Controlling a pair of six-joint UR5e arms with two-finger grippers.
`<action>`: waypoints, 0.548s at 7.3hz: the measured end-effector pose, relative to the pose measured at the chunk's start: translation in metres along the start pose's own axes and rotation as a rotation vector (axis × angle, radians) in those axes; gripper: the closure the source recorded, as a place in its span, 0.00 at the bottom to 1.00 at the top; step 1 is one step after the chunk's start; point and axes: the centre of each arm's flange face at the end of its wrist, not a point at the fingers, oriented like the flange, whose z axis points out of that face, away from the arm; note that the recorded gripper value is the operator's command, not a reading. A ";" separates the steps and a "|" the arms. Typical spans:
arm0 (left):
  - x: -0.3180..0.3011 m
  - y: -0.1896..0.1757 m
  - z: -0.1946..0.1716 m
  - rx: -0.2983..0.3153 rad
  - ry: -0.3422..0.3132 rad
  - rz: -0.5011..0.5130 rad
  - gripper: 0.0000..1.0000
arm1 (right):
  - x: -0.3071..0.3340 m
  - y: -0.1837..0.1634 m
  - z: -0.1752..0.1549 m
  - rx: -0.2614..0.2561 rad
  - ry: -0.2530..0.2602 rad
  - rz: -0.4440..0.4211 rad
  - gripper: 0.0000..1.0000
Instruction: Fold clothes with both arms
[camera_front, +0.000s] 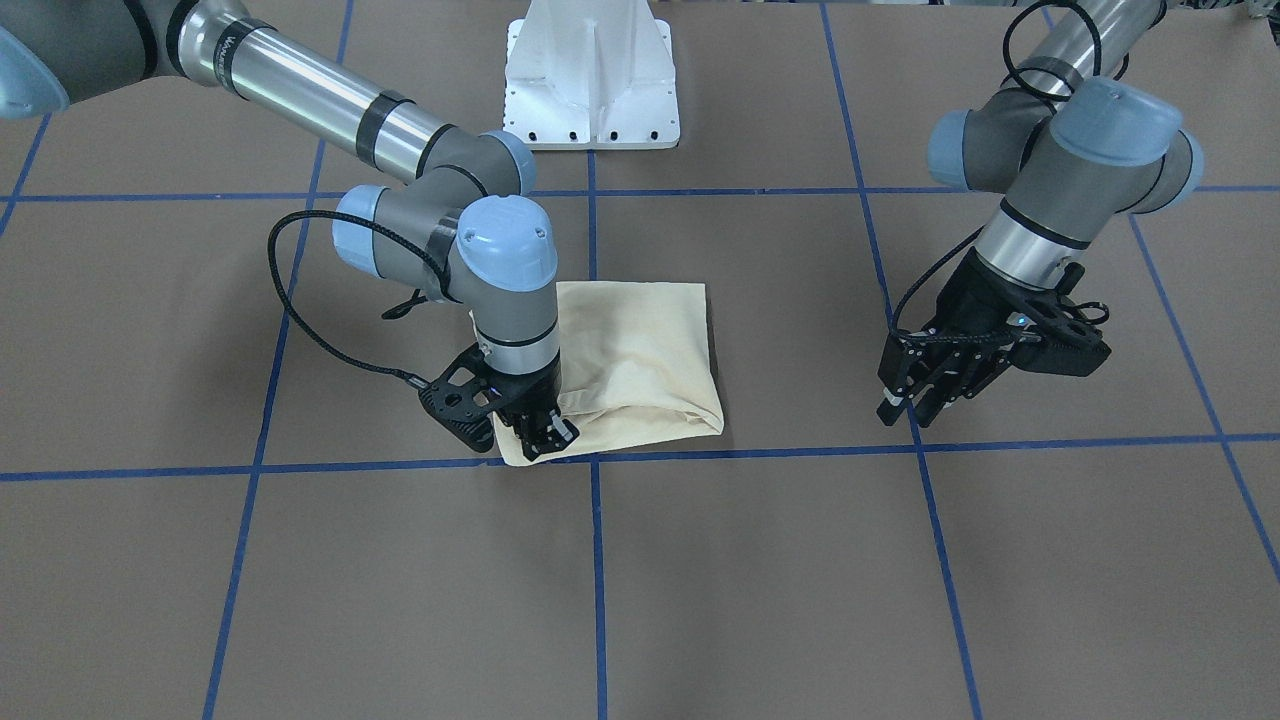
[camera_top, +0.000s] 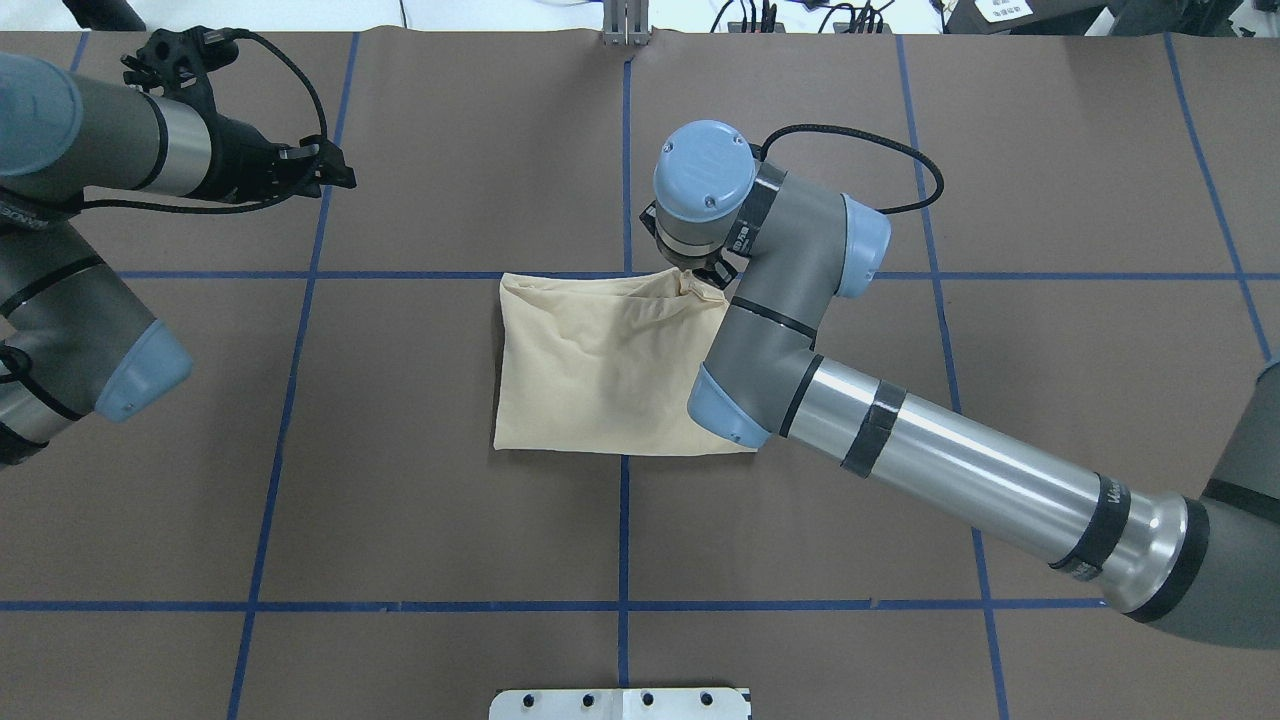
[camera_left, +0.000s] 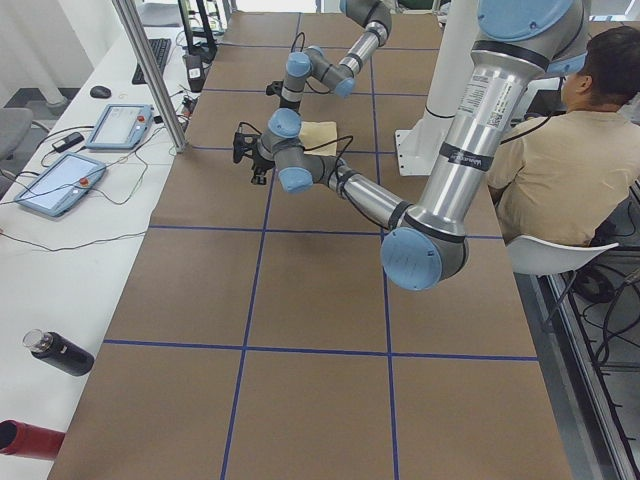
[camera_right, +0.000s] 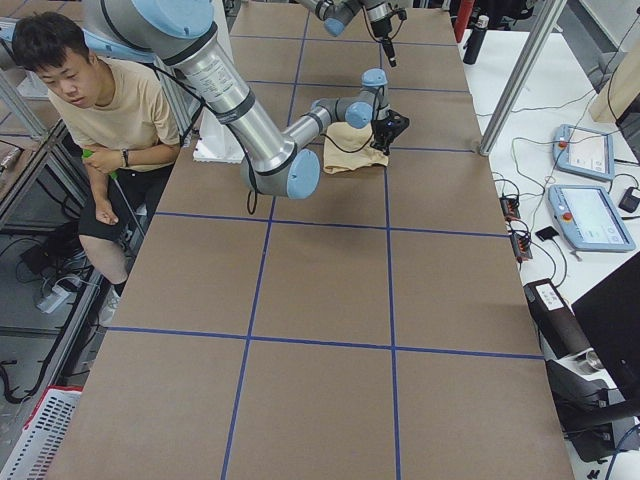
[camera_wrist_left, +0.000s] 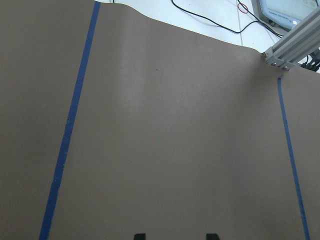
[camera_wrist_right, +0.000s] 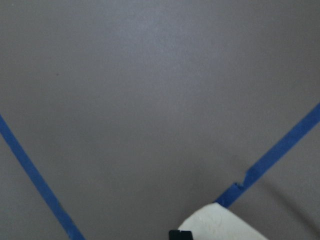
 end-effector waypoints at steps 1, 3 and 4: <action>0.000 -0.002 -0.001 0.002 0.000 0.002 0.49 | -0.006 -0.027 -0.007 0.003 -0.001 -0.001 1.00; -0.012 -0.008 -0.006 0.006 -0.011 0.060 0.49 | 0.000 -0.097 -0.039 -0.052 -0.015 -0.005 1.00; -0.031 -0.013 -0.014 -0.004 -0.024 0.115 0.49 | 0.030 -0.142 -0.055 -0.083 -0.026 -0.033 1.00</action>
